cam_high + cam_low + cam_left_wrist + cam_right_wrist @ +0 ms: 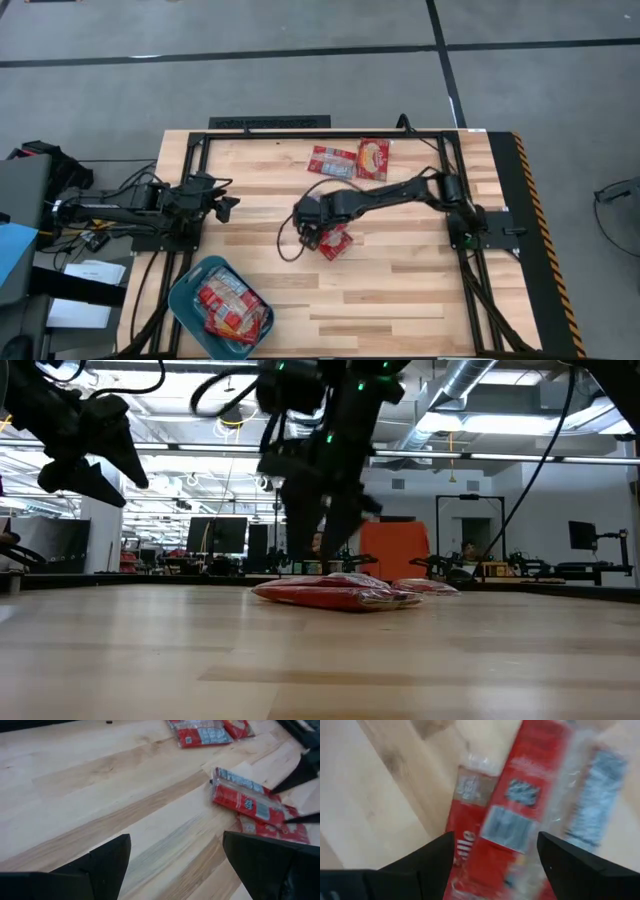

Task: Sort popcorn bags into baskets
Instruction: Put the red popcorn pack into the blue bin

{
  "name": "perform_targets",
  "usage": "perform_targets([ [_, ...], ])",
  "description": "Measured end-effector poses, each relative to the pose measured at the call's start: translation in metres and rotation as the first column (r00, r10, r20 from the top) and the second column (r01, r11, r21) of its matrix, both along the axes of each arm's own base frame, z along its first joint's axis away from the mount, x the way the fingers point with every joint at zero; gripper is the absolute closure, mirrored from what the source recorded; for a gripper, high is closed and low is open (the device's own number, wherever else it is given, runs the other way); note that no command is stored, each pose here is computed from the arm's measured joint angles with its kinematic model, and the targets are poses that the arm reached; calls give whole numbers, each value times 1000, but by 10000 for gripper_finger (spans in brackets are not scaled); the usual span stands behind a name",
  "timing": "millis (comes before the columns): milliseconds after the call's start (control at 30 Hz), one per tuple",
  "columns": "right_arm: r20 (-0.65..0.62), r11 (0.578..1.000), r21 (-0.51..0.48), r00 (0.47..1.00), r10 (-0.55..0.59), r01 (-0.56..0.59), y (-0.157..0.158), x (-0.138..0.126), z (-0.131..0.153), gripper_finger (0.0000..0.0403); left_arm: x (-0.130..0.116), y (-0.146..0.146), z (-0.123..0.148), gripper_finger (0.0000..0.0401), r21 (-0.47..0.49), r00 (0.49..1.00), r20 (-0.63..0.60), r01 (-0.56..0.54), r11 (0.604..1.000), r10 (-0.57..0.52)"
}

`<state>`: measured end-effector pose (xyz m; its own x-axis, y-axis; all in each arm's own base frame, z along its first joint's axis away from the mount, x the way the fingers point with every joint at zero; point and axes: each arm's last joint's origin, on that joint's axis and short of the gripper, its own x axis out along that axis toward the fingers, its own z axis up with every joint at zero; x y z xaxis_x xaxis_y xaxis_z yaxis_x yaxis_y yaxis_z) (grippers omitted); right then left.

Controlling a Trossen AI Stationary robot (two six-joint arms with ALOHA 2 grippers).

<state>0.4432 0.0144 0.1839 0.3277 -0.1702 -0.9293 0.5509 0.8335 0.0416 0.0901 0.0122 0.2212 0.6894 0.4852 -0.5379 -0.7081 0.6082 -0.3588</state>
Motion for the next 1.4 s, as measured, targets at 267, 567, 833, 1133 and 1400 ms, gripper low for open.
perform_targets([
  [267,-98,999,-42,995,-30,26,5,2,-31,96,0,0,0,95,1,1000,3,0,1000,0],
  [567,-133,996,-18,987,-89,87,-1,-2,-32,195,0,0,0,95,0,1000,5,-4,1000,4],
  [833,-134,998,2,989,-66,67,-1,-5,-26,385,0,0,0,95,-3,1000,7,-6,1000,6],
  [1133,60,992,87,994,-95,89,-3,-17,43,397,0,0,0,95,-7,1000,10,-11,1000,11],
  [1400,487,962,258,872,-48,-92,33,-15,117,397,0,0,0,95,-11,1000,15,-18,1000,18],
])
